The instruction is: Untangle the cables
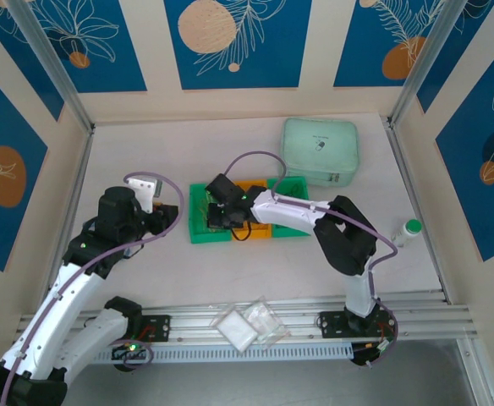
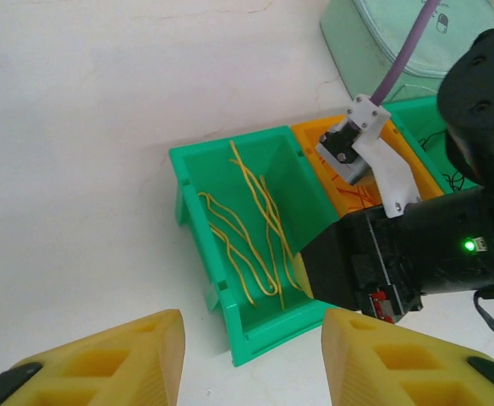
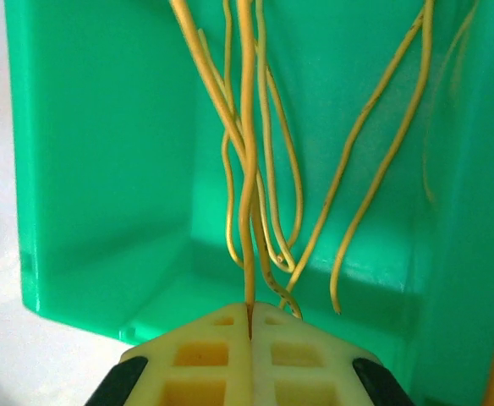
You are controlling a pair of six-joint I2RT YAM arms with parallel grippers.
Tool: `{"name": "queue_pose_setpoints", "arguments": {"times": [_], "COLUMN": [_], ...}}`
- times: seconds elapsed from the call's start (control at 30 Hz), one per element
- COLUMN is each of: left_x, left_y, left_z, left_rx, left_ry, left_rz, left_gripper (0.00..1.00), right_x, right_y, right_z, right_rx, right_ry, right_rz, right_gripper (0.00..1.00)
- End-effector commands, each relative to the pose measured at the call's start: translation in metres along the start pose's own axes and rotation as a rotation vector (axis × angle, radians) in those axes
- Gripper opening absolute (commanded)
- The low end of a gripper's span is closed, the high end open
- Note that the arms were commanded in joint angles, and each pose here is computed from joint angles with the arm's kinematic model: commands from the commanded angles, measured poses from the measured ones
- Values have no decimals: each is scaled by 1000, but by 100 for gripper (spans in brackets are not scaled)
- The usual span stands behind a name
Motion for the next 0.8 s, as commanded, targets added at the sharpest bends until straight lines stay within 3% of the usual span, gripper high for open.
{"name": "queue_pose_setpoints", "arguments": {"times": [0.0, 0.43, 0.77], "left_x": [-1, 3, 4], "left_y": [4, -10, -15], "left_z": [-6, -7, -7], "left_rx": [35, 52, 56], "left_ry": [-22, -22, -24], "left_rz": [-2, 32, 34], "left_gripper": [46, 46, 46], "right_x": [-3, -13, -18], "right_y": [-1, 18, 47], "right_z": [2, -7, 9], "right_rx": [21, -27, -124], "right_ry": [12, 8, 63], "right_rz": [0, -27, -91], "right_gripper": [9, 17, 17]}}
Point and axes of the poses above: each hand's point on the last joint's axis, 136 mm out from that joint toward the fingers, its own y axis back along the fingers, its own z axis along the line the jaws close on, x = y × z, the point moved 4 cm from there along y, back along the fingers
